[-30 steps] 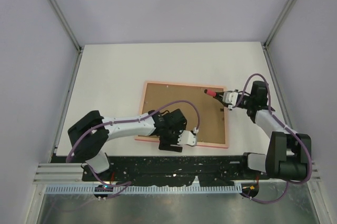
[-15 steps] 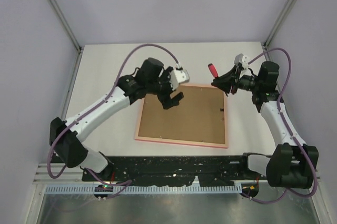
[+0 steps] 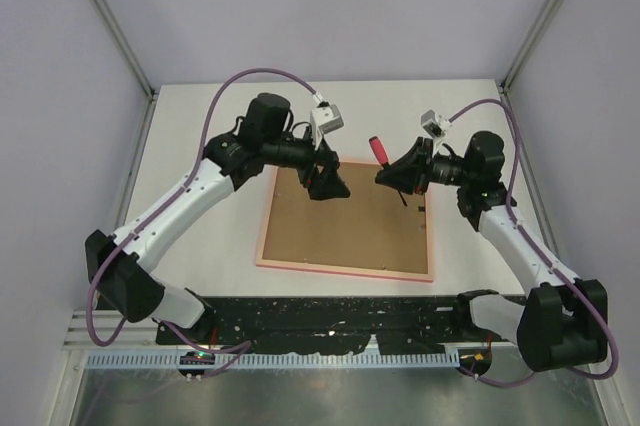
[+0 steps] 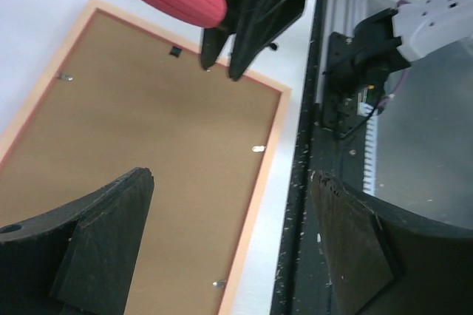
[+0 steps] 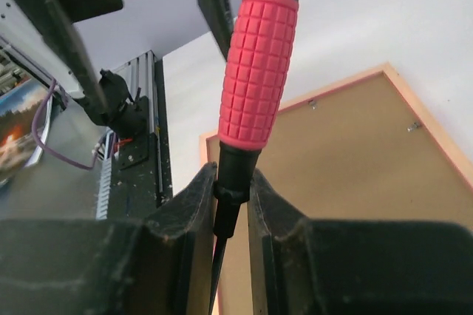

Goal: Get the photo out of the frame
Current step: Adjust the screwdriver.

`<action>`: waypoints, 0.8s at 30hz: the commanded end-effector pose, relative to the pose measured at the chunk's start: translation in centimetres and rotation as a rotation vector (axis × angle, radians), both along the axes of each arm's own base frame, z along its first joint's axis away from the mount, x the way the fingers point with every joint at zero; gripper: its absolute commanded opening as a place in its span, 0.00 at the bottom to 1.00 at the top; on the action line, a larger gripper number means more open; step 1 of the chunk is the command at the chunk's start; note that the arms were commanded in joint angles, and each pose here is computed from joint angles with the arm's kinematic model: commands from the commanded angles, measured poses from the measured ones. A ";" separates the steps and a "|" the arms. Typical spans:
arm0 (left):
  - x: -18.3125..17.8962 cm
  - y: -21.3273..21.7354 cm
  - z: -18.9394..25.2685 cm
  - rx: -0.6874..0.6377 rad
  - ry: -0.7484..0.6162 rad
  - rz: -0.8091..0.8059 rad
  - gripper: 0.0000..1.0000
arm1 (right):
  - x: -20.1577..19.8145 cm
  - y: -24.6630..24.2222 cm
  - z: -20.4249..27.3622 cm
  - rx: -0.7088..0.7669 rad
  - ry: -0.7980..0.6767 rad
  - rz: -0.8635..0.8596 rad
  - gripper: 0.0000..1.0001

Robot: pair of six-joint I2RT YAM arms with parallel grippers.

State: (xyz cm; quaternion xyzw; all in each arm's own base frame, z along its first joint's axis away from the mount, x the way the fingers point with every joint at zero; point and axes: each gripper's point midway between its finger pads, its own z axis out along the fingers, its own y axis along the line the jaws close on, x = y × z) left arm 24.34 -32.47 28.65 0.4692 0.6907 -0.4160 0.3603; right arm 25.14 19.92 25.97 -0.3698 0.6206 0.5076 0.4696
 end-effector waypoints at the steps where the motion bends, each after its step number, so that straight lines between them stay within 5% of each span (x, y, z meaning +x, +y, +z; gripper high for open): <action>1: -2.3 -1.3 3.0 -0.156 0.122 -0.085 0.93 | 1.7 0.4 5.6 0.276 0.131 -0.117 0.08; 7: -1.1 -2.8 2.7 -0.193 0.214 -0.054 0.95 | 2.6 1.0 9.1 0.497 0.211 -0.131 0.08; 16: 2.2 -4.8 1.3 -0.213 0.285 0.048 0.93 | 3.2 3.4 10.3 0.554 0.227 -0.079 0.08; 24: 1.8 -6.5 2.7 -0.281 0.379 -0.045 0.84 | 4.3 4.1 9.5 0.567 0.225 -0.085 0.08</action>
